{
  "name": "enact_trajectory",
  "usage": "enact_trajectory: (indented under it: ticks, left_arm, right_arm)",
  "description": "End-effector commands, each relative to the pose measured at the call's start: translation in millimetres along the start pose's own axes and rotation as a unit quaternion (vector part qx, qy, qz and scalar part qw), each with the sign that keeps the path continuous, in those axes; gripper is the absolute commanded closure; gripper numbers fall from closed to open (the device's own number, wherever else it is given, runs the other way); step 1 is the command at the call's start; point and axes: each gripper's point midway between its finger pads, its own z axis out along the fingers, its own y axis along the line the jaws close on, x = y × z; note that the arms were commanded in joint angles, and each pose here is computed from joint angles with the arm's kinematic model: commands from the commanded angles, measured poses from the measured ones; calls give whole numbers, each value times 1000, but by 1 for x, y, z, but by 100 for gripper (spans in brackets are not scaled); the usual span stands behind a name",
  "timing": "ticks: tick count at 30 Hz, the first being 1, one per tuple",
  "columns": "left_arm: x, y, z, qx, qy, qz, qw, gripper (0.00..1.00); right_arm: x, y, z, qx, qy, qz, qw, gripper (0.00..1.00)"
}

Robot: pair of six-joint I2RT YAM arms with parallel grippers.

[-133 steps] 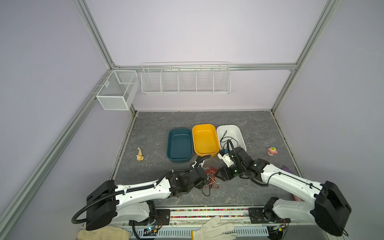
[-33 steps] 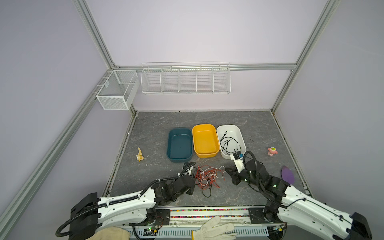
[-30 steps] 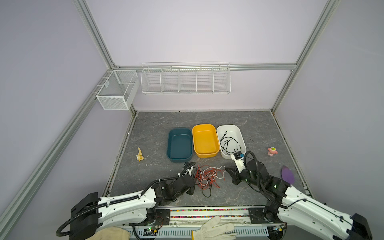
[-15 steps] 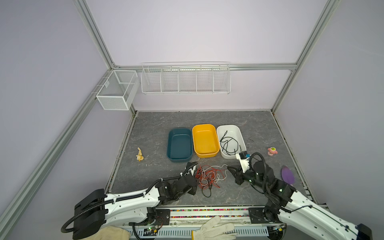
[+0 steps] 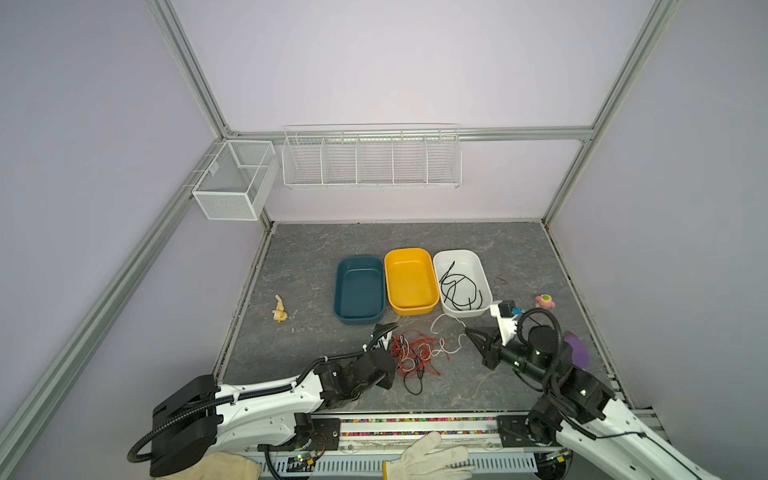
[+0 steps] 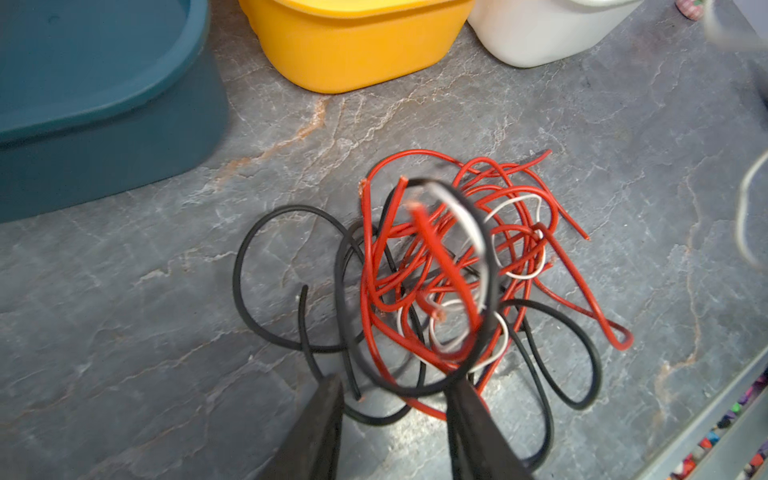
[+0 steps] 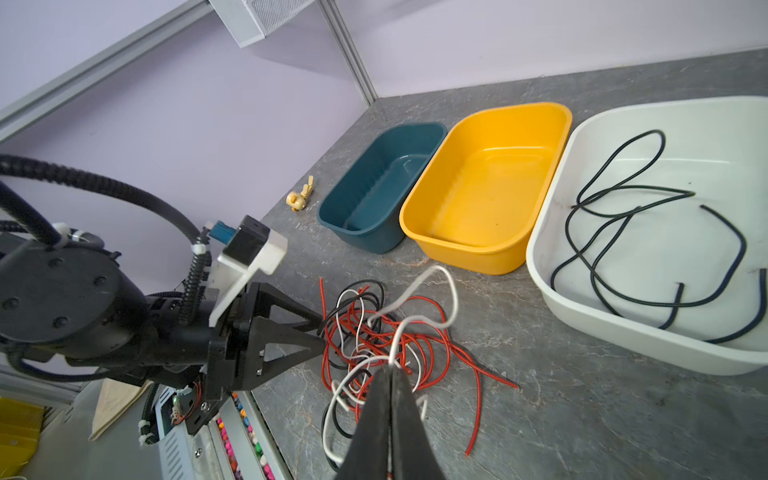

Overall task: Untangle the cables
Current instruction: 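Lift the white cable with the right gripper toward the teal tub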

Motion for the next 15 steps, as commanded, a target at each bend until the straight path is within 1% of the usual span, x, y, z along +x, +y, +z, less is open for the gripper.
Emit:
enact_trajectory:
  ticks: [1,6,9,11,15]
  left_arm:
    - [-3,7,2,-10,-14,-15,1000,58]
    - [-1,7,4,-9,-13,-20,1000,58]
    - [-3,8,1,-15,-10,-16,1000,57]
    - [-8,11,-5,-23,-18,-13,999,51]
    - [-23,20,-26,-44,-36,11,998,36]
  right_arm:
    - [-23,5,-16,18,-6,0,1000,94]
    - [-48,18,-30,18,-11,0,1000,94]
    - [-60,26,-28,13,0,-4,1000,94]
    - [-66,30,-23,11,13,-6,1000,94]
    - [-81,39,-5,11,45,-12,999,94]
